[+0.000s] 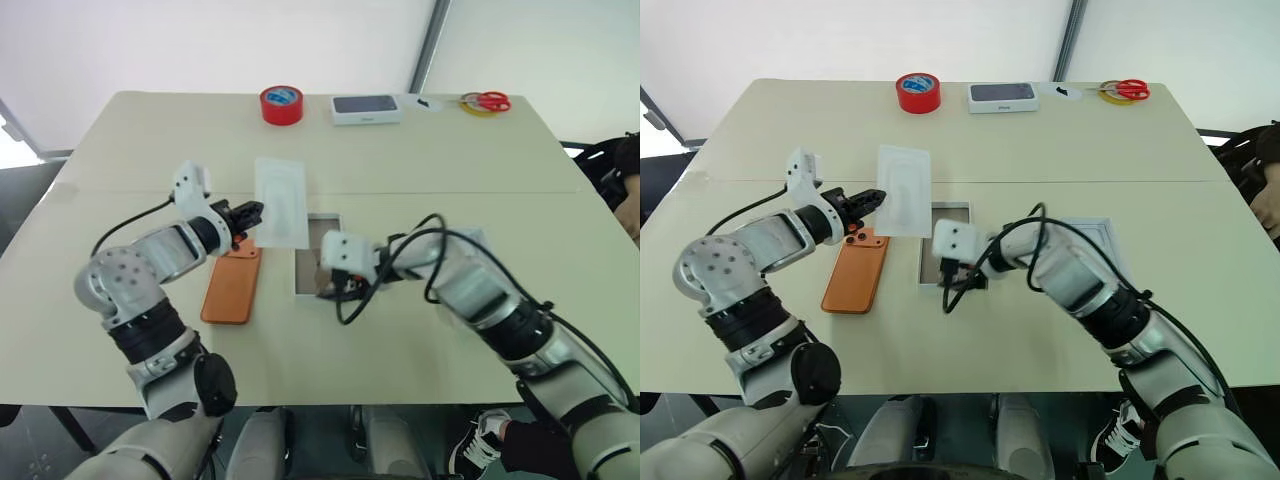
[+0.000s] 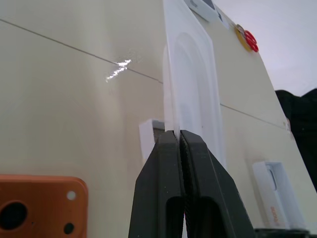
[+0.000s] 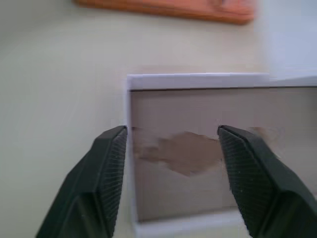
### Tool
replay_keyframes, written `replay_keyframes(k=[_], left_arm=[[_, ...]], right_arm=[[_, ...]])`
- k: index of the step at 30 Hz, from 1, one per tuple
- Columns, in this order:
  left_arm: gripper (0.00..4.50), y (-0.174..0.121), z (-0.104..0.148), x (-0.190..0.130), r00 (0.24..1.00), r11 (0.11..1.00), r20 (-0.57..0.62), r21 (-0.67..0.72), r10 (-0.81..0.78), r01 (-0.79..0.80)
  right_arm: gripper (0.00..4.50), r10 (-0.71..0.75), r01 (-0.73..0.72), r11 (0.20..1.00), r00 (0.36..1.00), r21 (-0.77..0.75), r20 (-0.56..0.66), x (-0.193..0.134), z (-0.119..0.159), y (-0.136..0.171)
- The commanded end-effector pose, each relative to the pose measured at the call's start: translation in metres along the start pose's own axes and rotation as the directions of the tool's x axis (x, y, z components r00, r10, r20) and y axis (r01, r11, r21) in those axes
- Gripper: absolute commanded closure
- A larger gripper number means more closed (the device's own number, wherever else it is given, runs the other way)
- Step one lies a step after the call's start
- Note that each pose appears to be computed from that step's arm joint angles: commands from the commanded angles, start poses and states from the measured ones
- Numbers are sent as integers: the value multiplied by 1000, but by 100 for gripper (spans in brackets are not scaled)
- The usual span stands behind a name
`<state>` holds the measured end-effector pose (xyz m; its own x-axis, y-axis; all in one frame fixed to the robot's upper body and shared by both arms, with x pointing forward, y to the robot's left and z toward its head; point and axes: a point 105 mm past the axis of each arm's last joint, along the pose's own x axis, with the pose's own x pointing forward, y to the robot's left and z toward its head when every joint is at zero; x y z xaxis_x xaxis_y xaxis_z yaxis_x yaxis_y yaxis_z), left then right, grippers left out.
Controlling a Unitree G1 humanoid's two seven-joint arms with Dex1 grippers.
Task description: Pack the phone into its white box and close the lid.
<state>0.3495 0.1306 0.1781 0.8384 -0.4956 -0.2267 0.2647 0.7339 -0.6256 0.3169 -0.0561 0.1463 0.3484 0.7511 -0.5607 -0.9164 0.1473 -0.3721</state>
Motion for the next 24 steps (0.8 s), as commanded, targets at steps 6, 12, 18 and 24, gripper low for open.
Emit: replay_keyframes(k=[6,12,18,24], left_arm=[[450,-11,-37,8,997,999,-70,-20,30,-31],[450,-15,-53,11,993,999,-114,-19,40,-42],[450,-11,-60,11,987,998,-144,13,64,-63],[357,-17,-65,12,988,1000,-154,-2,31,-31]], right_arm=[[172,-165,159,985,983,72,84,-64,-18,-18],[172,-236,226,967,969,120,72,-73,-28,-28],[172,-249,239,963,966,125,73,-71,-30,-30],[166,-255,245,961,964,126,72,-69,-32,-33]])
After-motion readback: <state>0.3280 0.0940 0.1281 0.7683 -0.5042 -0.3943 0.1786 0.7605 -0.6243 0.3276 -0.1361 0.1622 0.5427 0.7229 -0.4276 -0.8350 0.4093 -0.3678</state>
